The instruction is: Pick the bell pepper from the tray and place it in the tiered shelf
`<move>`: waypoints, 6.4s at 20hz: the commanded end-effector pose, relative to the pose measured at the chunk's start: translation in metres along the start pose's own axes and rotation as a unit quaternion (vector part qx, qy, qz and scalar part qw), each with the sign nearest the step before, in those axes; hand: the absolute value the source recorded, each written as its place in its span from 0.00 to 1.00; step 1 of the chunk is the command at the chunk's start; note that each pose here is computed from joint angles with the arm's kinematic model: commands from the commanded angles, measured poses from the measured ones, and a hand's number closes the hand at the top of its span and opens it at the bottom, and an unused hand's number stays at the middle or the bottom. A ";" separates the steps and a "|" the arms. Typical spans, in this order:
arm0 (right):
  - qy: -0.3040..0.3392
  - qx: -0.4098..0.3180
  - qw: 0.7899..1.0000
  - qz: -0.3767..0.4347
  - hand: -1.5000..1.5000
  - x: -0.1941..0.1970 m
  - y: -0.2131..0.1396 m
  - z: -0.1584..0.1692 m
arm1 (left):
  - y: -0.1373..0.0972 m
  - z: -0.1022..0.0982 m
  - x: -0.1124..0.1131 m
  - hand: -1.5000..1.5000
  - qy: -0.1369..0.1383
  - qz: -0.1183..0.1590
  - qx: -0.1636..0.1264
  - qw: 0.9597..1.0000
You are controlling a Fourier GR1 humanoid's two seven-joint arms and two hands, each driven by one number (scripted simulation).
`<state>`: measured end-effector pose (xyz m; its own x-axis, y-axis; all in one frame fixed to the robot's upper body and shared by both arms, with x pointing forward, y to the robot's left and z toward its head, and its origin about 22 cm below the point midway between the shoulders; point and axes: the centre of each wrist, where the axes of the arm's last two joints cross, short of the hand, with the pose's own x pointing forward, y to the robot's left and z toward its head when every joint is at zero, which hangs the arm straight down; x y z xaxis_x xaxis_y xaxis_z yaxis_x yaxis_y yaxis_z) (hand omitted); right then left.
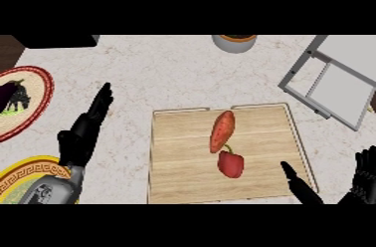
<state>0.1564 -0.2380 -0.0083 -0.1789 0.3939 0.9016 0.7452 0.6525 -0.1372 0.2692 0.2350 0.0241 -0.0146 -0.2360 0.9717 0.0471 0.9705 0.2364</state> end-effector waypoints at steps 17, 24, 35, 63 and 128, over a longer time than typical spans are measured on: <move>0.108 0.236 0.913 0.315 0.00 0.081 -0.038 0.057 | -0.013 -0.015 0.005 0.50 -0.023 0.003 -0.032 0.999; 0.130 0.232 0.880 0.394 0.00 0.141 -0.009 0.058 | -0.020 -0.007 -0.005 0.50 -0.014 -0.004 -0.027 1.000; 0.115 0.230 0.869 0.422 0.00 0.180 0.061 0.071 | -0.019 -0.017 -0.005 0.50 -0.008 0.003 -0.029 1.000; 0.159 0.228 0.851 0.446 0.00 0.142 0.099 0.065 | -0.017 -0.001 -0.013 0.50 0.000 0.007 -0.028 1.000; -0.208 0.640 0.730 0.118 1.00 0.111 -0.040 0.004 | -0.006 -0.005 -0.013 0.50 0.000 0.003 -0.007 1.000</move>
<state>0.1081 -0.2010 0.0673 -0.4617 0.6804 0.5691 -0.3729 0.4333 -0.8205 0.2779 0.2285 0.0116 -0.0153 -0.2247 0.9743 0.0667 0.9720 0.2252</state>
